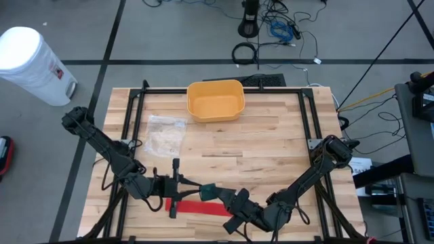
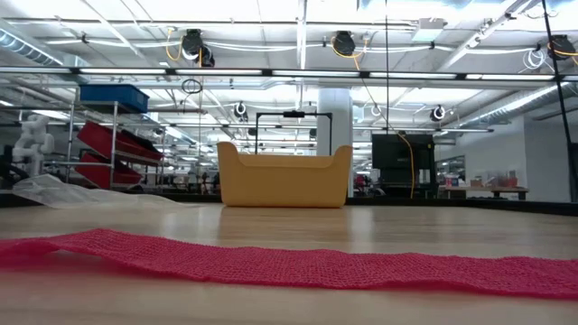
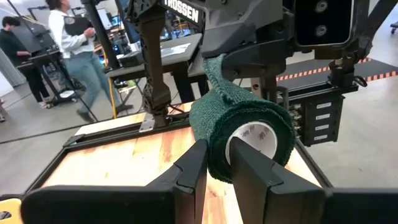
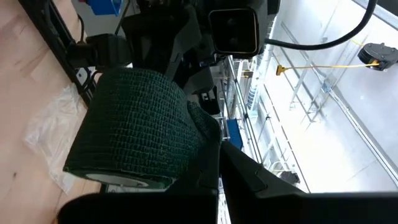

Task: Roll bandage
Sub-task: Roll the green bandage

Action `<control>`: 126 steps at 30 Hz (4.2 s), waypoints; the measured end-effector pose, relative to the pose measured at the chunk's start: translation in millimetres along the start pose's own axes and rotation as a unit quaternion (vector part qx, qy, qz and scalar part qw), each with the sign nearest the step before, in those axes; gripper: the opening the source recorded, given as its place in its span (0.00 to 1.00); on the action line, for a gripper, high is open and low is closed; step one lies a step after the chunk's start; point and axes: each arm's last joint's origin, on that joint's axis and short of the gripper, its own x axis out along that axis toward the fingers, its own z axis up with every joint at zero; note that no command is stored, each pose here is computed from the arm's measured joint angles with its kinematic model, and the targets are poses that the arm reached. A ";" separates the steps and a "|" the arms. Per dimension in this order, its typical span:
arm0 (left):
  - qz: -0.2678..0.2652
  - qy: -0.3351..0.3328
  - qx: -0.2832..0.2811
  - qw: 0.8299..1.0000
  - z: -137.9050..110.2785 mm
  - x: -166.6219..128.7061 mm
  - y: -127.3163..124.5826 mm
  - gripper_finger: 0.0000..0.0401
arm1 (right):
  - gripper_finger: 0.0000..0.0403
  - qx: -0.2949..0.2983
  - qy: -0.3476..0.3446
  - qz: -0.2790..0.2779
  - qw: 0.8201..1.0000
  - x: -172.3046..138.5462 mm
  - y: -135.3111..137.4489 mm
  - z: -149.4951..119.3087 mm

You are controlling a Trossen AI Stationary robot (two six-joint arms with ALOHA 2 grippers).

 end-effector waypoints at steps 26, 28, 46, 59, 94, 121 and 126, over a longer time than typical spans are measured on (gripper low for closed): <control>-0.043 -0.025 -0.002 0.999 4.7 -0.2 -2.0 0.18 | 0.10 0.047 -0.015 -0.002 0.999 -0.6 -0.5 1.1; -0.048 -0.026 -0.002 0.999 4.7 -0.2 -2.3 0.18 | 0.10 0.047 -0.015 -0.002 0.999 -0.7 -0.5 1.1; -0.041 -0.025 -0.002 0.999 4.7 -0.2 -1.9 0.18 | 0.10 0.052 -0.025 -0.002 0.998 -6.8 -1.2 3.9; 0.019 0.077 0.016 0.997 -17.6 1.6 4.1 0.18 | 0.10 0.056 -0.010 0.003 0.998 -9.3 0.3 4.1; 0.235 0.413 -0.254 0.842 -106.5 -57.9 -11.7 0.21 | 0.10 0.180 -0.072 0.009 0.981 -84.7 -61.9 1.9; 0.269 0.347 -0.313 0.842 -184.9 -122.9 -117.0 0.22 | 0.10 0.175 -0.071 0.005 0.982 -81.9 -72.2 -4.4; 0.280 0.354 -0.306 0.838 -191.0 -118.1 -117.8 0.29 | 0.10 0.169 -0.065 0.005 0.983 -77.4 -71.4 -5.4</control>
